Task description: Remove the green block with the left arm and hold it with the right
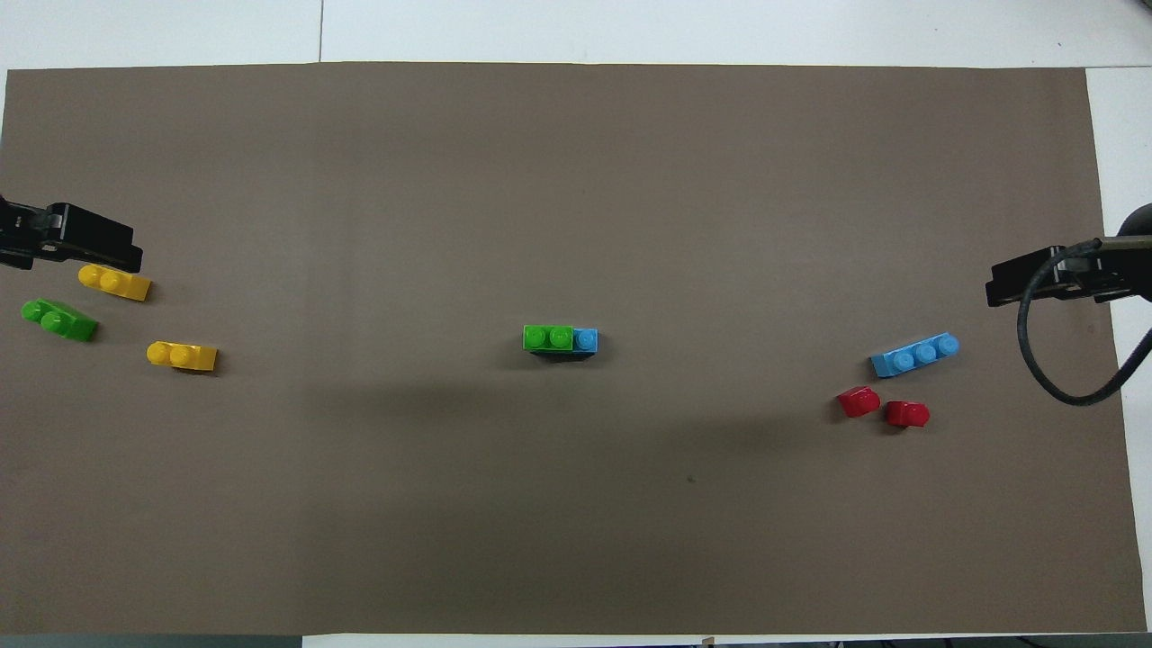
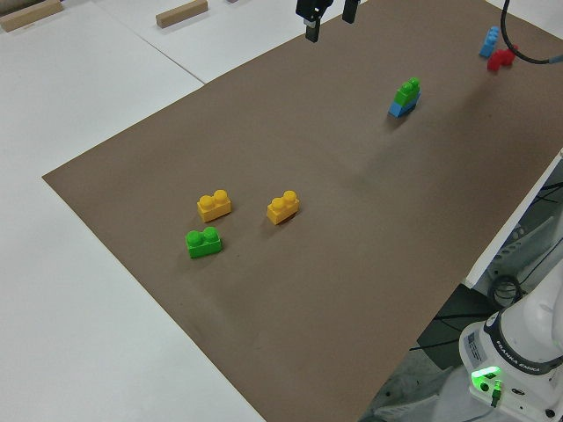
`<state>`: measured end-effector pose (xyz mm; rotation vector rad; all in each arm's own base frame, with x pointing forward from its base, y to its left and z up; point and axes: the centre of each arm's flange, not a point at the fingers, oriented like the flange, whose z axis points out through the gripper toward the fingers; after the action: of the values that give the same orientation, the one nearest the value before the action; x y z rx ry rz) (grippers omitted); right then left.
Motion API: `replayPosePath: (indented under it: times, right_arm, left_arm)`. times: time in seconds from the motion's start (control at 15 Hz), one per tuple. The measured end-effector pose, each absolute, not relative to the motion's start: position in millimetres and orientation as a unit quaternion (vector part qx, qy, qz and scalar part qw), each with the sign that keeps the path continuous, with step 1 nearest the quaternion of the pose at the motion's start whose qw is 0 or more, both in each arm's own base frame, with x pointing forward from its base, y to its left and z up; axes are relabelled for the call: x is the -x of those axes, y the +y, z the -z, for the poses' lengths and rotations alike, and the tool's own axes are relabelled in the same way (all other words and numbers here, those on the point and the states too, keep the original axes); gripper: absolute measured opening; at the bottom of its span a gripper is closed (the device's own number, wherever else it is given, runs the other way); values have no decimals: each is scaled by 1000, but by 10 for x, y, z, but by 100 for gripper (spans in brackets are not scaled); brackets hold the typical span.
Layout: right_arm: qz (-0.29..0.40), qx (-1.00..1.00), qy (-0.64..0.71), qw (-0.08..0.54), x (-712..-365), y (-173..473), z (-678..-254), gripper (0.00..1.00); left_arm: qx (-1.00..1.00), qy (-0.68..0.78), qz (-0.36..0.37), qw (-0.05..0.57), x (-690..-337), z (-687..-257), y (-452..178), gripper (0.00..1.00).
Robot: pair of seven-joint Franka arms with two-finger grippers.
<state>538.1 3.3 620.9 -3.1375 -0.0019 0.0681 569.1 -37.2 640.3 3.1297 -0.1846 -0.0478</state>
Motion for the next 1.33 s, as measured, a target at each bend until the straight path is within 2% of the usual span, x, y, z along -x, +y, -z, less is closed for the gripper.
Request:
replayPosePath:
  times: [0.33,0.53,0.73,1.0,1.33]
  right_arm:
    - [-14,1000,13,2,-5398,-23,-6129,100]
    - [-10,992,124,12,-5390,63,-5958,100]
    - [-20,961,274,27,-5367,409,-5882,100]
    - [-54,894,442,57,-5341,942,-5683,98]
    - [-132,818,552,93,-5520,1126,-5218,100]
  left_arm:
    - [-998,-59,15,3,-5691,-6404,-372,100]
    - [-998,-59,15,3,-5692,-6404,-372,100]
    - [-999,-45,12,3,-5698,-6409,-375,100]
    - [-999,48,1,8,-5717,-6429,-459,100]
    - [-974,223,-13,26,-5718,-6374,-885,100]
